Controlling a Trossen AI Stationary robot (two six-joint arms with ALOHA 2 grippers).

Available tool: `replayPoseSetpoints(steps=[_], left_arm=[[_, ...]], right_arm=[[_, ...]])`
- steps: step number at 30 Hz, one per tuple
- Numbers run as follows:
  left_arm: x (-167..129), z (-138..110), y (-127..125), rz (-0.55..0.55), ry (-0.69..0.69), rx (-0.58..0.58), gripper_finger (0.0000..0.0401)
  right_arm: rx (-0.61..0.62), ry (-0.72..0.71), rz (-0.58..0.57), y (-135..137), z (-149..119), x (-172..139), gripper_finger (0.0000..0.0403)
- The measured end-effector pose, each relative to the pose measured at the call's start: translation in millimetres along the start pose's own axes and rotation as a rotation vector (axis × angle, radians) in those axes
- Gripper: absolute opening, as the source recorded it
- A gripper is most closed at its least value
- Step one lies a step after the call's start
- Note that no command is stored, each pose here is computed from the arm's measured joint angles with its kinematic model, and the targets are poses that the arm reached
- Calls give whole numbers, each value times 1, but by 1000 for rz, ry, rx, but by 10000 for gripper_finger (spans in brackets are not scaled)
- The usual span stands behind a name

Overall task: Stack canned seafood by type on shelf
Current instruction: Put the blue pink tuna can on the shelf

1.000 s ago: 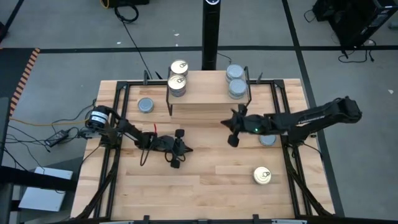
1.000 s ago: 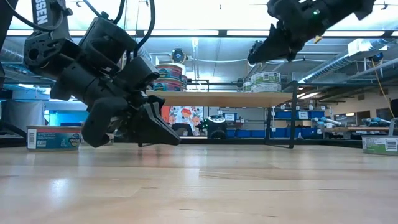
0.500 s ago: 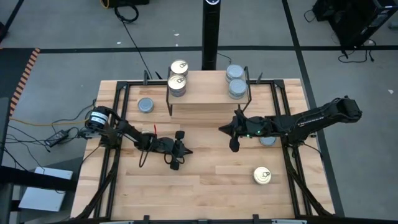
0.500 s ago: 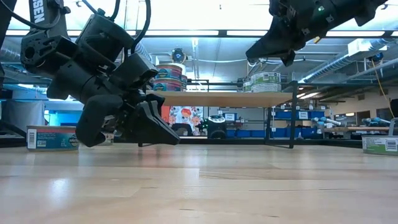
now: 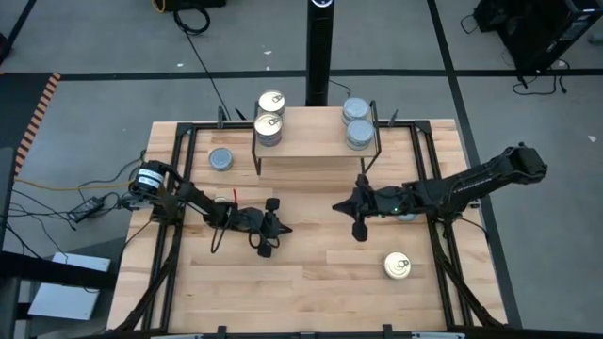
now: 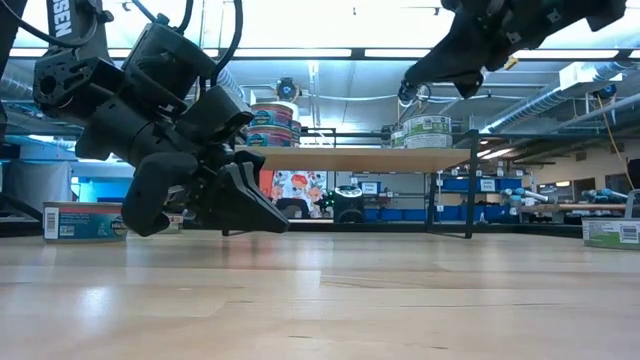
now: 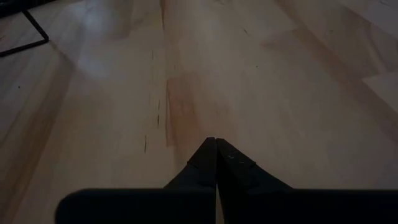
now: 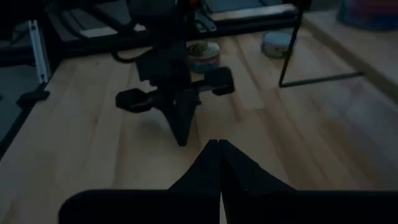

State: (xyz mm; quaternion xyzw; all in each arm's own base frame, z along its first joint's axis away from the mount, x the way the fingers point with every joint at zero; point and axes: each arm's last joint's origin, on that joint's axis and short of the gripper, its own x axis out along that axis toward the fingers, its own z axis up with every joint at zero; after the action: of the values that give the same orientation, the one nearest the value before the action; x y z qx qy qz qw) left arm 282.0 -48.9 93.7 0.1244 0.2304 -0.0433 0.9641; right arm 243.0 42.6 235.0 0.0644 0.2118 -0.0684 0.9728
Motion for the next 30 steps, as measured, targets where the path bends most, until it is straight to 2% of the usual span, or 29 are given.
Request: replayPoseSetpoints(steps=[17,24,30], left_arm=[[0,1,0,1,-5,25,4],[4,8,1,5,-28,25,4],[5,12,2,-9,-43,66,4]], right_arm=[[93,102,64,22,-15,-8,4],[139,150,80,29,-21,-12,4],[93,139,99,41,-5,-20,4]])
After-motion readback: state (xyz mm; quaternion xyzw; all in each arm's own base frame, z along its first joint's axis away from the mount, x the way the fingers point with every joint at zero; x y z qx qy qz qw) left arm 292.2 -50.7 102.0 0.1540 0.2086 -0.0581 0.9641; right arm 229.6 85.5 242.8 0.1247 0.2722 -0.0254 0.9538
